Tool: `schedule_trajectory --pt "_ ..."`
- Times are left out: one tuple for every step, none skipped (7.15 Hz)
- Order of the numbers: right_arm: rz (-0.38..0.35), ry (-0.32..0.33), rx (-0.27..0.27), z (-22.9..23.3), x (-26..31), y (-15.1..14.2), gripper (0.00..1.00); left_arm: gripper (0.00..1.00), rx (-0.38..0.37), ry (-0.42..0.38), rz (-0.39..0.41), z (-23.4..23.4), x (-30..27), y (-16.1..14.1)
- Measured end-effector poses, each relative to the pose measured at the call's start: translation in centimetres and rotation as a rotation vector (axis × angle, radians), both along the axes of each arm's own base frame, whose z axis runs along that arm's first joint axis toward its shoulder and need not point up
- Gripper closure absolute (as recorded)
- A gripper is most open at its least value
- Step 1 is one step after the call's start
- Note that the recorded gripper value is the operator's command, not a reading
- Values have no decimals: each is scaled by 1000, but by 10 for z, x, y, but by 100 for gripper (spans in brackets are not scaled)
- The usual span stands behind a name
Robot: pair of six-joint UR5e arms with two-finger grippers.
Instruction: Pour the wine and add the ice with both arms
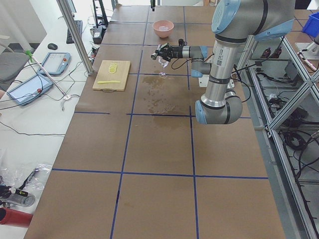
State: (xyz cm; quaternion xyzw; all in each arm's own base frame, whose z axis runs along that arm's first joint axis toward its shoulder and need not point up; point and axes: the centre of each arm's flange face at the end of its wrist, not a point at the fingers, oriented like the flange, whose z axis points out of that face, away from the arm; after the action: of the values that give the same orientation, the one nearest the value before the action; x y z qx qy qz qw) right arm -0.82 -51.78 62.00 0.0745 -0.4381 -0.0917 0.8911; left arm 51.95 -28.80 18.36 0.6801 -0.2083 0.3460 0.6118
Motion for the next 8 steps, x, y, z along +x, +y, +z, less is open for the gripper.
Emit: schedule_trajectory --pt "0 -1 -1 0 0 0 0 100 2 -18 -7 0 0 0" --pt "0 -2 -1 0 0 0 0 100 3 -20 -12 -1 -1 1" --pt "-1 -2 -2 1 0 0 0 100 1 7 -14 -1 -3 0" --pt "-1 -2 -3 1 0 0 0 100 -5 72 -15 1 -6 0" --pt "-1 -2 -2 0 0 -1 0 100 -18 168 -14 3 -10 -1" --pt "-1 -3 0 -1 0 -3 0 100 -35 298 -7 5 -14 -2" --pt "-1 -3 3 -3 -1 -5 0 100 -49 437 9 9 -20 -5" --pt "0 -3 8 -5 -1 -7 0 100 -61 581 32 23 -30 -7"
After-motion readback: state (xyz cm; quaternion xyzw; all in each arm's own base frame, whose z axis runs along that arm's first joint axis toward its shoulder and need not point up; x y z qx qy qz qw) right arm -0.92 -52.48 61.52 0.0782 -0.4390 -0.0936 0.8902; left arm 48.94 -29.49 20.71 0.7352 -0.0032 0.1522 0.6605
